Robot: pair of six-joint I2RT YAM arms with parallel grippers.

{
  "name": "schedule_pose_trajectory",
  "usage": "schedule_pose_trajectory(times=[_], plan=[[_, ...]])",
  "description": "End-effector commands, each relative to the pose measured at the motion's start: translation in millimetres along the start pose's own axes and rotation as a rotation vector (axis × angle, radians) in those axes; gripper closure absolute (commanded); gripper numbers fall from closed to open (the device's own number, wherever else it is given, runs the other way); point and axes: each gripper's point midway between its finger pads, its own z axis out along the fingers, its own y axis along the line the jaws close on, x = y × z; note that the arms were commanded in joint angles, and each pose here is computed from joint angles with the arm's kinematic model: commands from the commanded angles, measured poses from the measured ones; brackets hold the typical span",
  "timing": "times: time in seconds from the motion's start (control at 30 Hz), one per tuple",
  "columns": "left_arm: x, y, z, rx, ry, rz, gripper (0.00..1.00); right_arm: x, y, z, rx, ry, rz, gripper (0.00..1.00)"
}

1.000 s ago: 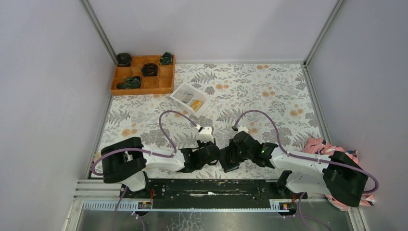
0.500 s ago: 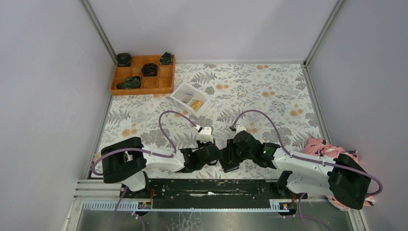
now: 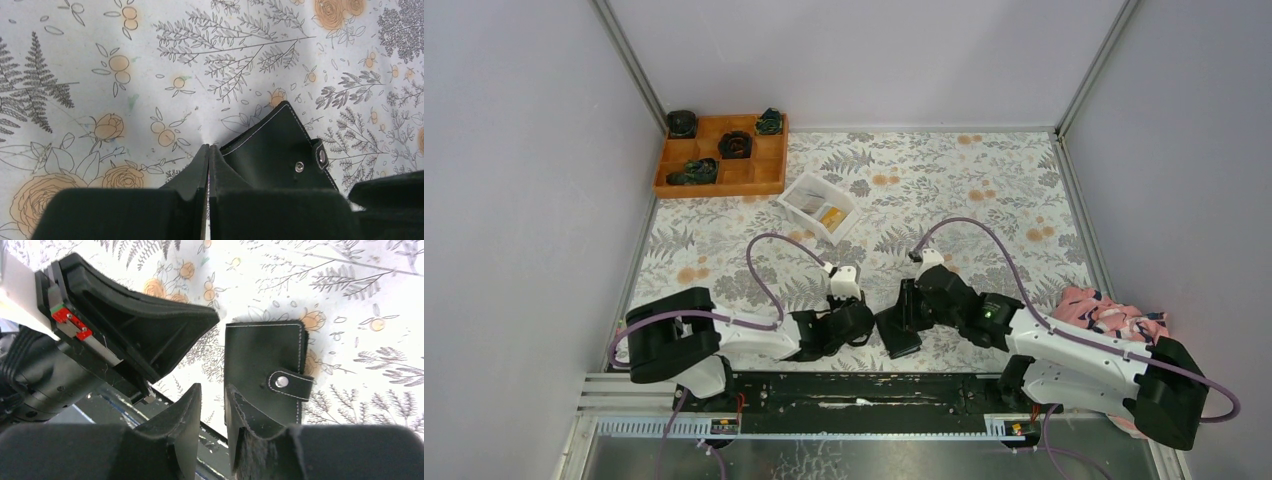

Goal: Put the credit cards into the card holder
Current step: Close the card holder at the center of the board.

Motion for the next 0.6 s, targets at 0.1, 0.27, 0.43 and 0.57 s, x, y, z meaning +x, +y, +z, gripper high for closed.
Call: schedule_pose_trajectory(times=[0.1,0.27,0.43,0.57], plan=[[12,-7,-9,0.06,0.02,-0.087,1.0,-19,-16,-9,0.158,-0.034,-0.066,0.68],[24,-12,-15,0.085,0.05,-0.139,0.97,-21,-27,-9,0.256,-0.011,-0.101,0.66],[37,-17,-15,0.09,0.08,-0.162,0.91,-18,-30,-7,0.315,0.027,-0.14,0.64],[46,-18,-13,0.087,0.103,-0.17,0.89,-13,-36,-4,0.364,0.055,-0.156,0.64]])
